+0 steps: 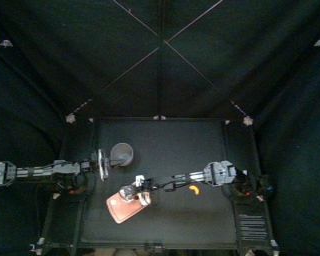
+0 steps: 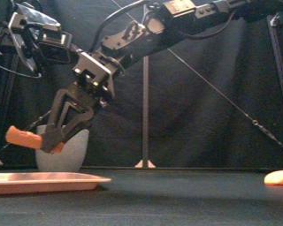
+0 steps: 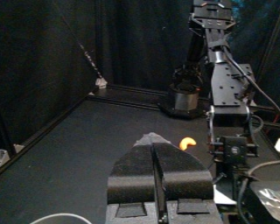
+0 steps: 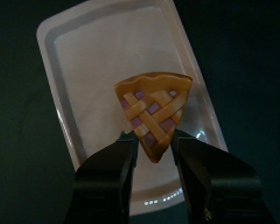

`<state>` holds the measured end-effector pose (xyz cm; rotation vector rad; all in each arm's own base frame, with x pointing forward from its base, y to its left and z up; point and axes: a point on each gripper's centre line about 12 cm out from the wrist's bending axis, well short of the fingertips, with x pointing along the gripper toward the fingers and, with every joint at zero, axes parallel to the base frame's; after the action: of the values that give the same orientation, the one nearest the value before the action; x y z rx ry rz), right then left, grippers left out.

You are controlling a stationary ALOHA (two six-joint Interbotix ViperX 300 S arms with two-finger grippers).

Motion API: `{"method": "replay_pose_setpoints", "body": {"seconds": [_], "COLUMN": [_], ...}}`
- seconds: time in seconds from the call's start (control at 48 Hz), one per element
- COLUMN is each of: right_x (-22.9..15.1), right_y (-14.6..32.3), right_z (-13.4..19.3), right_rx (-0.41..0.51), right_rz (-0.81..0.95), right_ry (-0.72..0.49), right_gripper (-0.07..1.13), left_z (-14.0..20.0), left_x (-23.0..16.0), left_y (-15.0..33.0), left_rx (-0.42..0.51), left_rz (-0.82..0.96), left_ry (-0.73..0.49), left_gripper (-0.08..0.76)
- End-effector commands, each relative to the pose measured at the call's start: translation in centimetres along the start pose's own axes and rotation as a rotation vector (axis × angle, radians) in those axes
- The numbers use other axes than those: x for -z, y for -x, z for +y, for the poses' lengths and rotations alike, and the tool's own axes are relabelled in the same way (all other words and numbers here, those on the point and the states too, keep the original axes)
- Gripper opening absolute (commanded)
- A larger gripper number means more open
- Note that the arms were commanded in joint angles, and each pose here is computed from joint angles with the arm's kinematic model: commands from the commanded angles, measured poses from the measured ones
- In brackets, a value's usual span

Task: Pick the pie then place it on the pink plate
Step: Drop pie on the pink plate and return to neutral

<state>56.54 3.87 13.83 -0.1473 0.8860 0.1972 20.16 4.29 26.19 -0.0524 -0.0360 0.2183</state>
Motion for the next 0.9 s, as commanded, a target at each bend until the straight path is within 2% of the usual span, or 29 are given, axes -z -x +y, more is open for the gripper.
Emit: {"method": "replay_pose_setpoints", "body": {"seconds": [0.021, 0.125, 0.354, 0.542, 0.729, 0.896], "right_x": [-2.6, -2.5, -2.2, -1.1, 0.4, 4.1], "right_y": [1.4, 1.3, 1.3, 3.5, 8.2, 11.8], "right_z": [-0.1, -0.3, 0.3, 0.6, 0.7, 0.0], "right_rx": [0.025, 0.032, 0.033, 0.038, 0.078, 0.115], "right_rz": [-0.066, -0.049, -0.024, -0.043, -0.244, -0.349], "right_ry": [0.009, -0.020, -0.043, -0.082, -0.112, -0.175], "right_gripper": [0.69, 0.77, 1.02, 1.03, 1.03, 1.03], "left_z": [0.1, 0.1, 0.1, 0.1, 0.2, 0.2], "left_x": [-0.5, -0.4, -0.4, -0.2, 0.3, 0.4], "left_y": [-0.1, -0.1, -0.1, -0.1, 0.1, 0.1], "left_rx": [-0.004, -0.004, -0.004, -0.004, -0.009, -0.011], "left_rz": [-0.019, -0.017, -0.016, -0.009, 0.001, 0.003], "left_ry": [0.003, 0.003, 0.001, 0.004, 0.014, 0.017], "left_gripper": [-0.006, -0.006, -0.006, -0.006, -0.006, -0.006]}}
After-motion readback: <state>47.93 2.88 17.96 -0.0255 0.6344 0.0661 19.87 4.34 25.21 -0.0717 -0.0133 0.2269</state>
